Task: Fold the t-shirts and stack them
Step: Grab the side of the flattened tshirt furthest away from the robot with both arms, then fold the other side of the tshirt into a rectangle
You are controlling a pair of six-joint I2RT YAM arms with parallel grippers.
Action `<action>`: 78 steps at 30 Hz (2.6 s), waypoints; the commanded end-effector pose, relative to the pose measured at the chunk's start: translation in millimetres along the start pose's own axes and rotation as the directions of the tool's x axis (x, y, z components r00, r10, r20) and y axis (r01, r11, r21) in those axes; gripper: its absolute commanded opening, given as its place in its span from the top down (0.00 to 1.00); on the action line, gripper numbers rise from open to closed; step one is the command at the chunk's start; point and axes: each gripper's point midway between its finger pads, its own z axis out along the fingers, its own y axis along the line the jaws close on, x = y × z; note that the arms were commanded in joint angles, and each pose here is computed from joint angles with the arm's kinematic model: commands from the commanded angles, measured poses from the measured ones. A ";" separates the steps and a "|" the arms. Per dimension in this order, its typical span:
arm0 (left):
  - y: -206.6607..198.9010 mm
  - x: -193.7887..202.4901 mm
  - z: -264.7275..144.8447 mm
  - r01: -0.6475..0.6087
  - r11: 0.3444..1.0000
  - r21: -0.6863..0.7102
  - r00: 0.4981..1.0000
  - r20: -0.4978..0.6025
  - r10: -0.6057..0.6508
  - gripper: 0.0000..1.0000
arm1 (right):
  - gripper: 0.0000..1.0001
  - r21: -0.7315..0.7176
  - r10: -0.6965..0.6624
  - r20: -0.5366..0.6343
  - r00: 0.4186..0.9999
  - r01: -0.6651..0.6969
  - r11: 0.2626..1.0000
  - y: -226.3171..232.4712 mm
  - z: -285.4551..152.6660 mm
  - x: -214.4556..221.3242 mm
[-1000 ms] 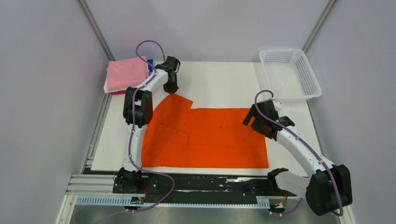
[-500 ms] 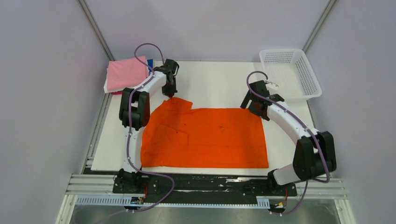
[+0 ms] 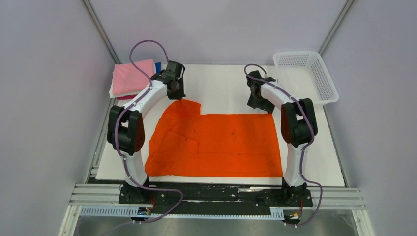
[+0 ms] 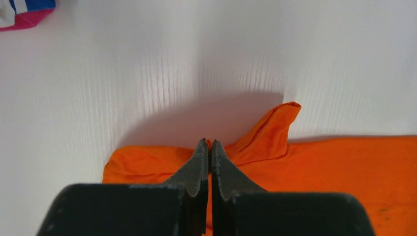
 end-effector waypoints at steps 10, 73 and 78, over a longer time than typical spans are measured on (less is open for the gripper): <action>-6.0 6.1 -36.5 0.028 0.998 0.052 0.997 0.065 -0.032 1.00 | 0.33 0.170 -0.013 -0.064 0.998 0.023 0.985 -38.4 18.8 23.0; 44.6 207.0 -179.7 0.192 0.973 0.127 0.980 -0.068 -0.185 1.00 | 1.00 -0.240 -0.017 0.001 1.000 0.017 0.971 -78.0 -89.4 93.1; 44.1 229.3 -177.8 0.234 0.963 0.134 0.967 -0.130 -0.217 1.00 | 0.98 -0.227 -0.032 -0.018 0.999 0.027 0.974 -81.0 -85.4 100.5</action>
